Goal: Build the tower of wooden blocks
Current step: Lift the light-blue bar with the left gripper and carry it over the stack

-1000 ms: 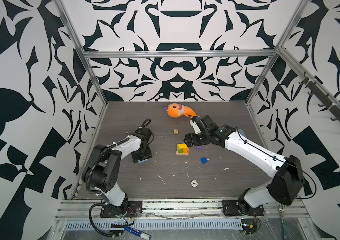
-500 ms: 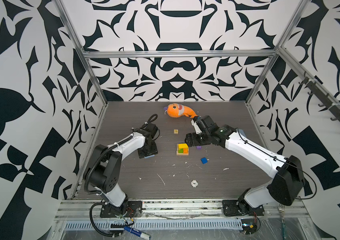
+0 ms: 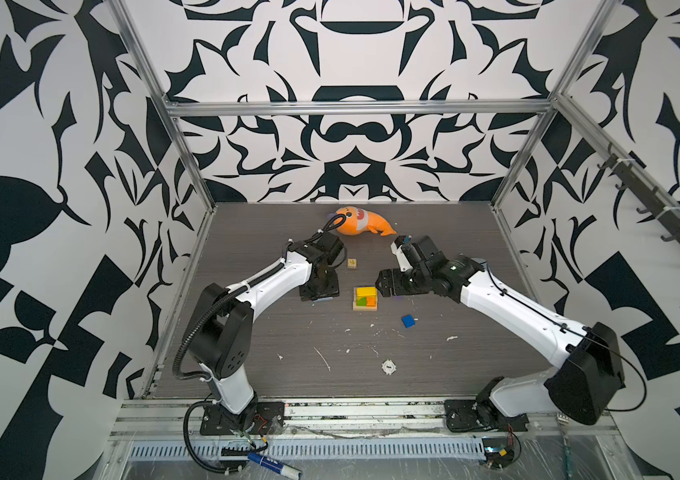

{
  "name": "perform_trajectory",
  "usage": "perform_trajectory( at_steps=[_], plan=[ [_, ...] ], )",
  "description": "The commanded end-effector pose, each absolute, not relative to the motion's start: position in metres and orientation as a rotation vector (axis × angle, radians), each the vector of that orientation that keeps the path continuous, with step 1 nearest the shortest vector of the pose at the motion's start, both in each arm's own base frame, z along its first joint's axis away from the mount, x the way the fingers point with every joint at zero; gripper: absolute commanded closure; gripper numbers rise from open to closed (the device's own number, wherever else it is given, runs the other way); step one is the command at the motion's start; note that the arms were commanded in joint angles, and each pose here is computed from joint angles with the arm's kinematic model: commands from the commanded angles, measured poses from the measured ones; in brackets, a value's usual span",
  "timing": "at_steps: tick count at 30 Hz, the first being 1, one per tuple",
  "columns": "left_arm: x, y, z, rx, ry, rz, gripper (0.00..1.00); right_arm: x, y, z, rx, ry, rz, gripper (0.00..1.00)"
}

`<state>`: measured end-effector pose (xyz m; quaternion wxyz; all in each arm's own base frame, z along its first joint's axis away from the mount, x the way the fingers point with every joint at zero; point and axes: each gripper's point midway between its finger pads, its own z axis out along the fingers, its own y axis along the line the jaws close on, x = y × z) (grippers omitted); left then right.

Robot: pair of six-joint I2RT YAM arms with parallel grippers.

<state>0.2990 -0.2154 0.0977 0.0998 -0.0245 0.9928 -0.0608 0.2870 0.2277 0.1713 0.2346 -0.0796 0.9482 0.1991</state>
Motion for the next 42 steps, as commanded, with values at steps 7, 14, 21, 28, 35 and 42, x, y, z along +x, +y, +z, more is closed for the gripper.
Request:
perform_trajectory(
  at_steps=[7,14,21,28,35,42],
  plan=[
    [0.299,-0.241,0.105,0.001,2.98,-0.192,0.37,0.281,0.213,0.185,-0.242,2.518,0.544,0.07],
    [0.301,-0.263,0.109,0.043,2.992,-0.185,0.37,0.276,0.203,0.179,-0.224,2.54,0.524,0.07],
    [0.303,-0.281,0.109,0.028,2.999,-0.184,0.36,0.269,0.198,0.171,-0.234,2.551,0.531,0.07],
    [0.301,-0.298,0.109,0.046,3.0,-0.2,0.36,0.263,0.195,0.168,-0.265,2.503,0.553,0.07],
    [0.301,-0.313,0.107,0.057,3.001,-0.222,0.36,0.258,0.19,0.165,-0.256,2.501,0.541,0.07],
    [0.304,-0.324,0.107,0.047,2.993,-0.25,0.36,0.258,0.186,0.17,-0.236,2.481,0.53,0.08]
  ],
)
